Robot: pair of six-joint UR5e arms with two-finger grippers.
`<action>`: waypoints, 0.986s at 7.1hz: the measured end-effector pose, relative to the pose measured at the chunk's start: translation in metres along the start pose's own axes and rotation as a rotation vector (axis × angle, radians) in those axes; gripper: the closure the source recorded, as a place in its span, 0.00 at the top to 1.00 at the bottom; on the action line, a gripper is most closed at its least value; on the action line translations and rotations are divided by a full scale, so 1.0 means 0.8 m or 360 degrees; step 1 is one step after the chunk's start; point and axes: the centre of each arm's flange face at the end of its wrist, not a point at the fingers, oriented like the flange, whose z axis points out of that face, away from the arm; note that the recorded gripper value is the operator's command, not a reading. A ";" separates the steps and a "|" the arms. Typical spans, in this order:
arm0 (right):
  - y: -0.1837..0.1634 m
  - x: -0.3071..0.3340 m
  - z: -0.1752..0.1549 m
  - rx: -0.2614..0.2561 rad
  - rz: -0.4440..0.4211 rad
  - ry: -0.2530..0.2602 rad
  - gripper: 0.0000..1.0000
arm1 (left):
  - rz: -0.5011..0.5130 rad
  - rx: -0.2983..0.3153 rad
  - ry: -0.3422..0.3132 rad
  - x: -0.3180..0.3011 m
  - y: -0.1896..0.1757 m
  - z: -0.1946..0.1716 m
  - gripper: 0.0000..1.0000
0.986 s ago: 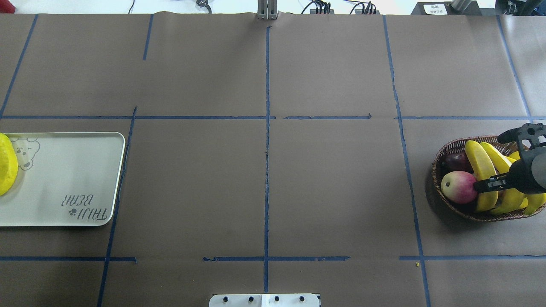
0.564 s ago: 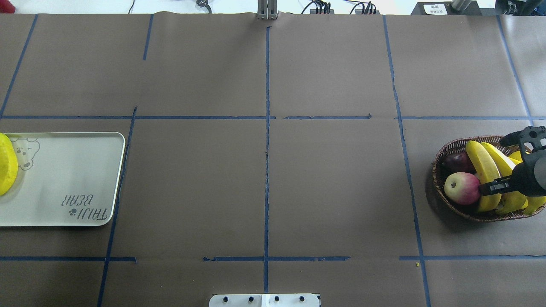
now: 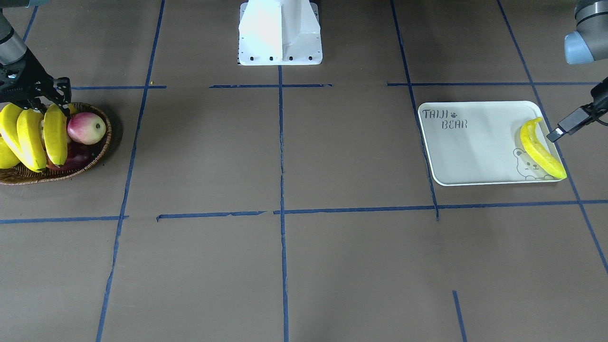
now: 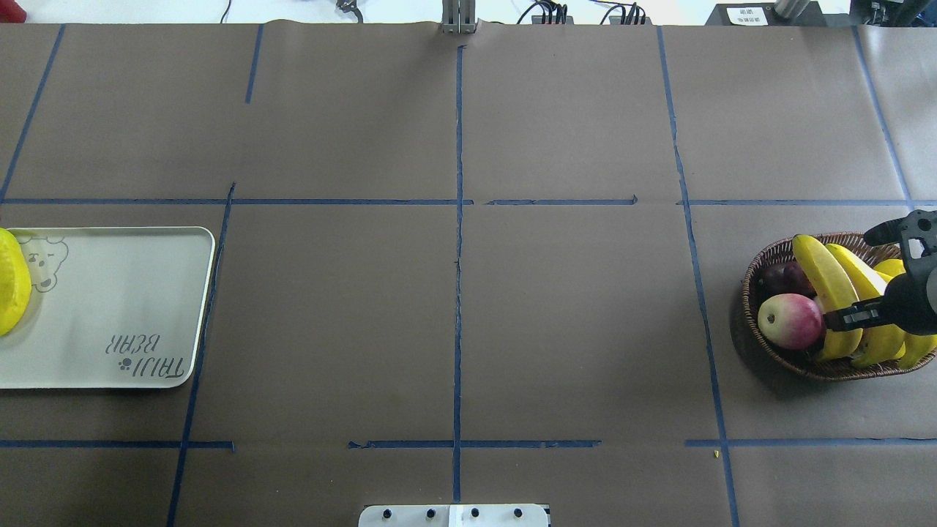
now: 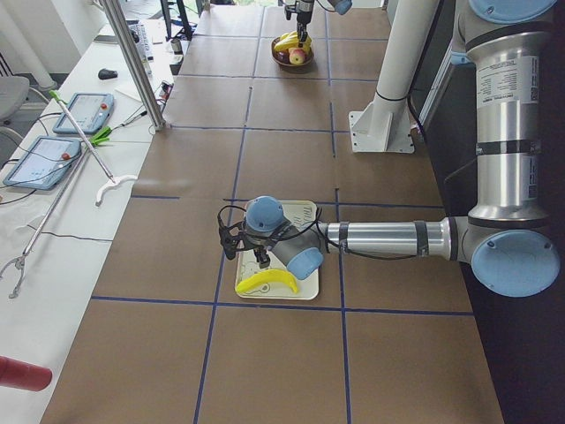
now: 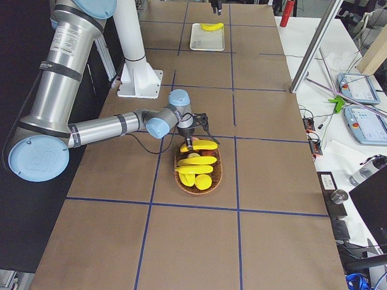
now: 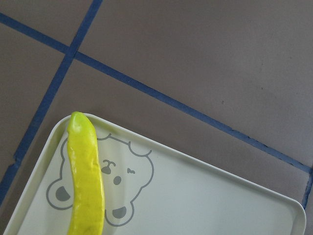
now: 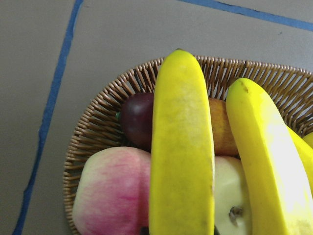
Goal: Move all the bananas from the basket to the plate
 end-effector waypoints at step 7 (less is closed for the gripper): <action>-0.098 -0.118 -0.111 0.0147 0.0142 -0.0611 0.03 | 0.0346 -0.0100 0.0188 0.133 0.042 0.032 1.00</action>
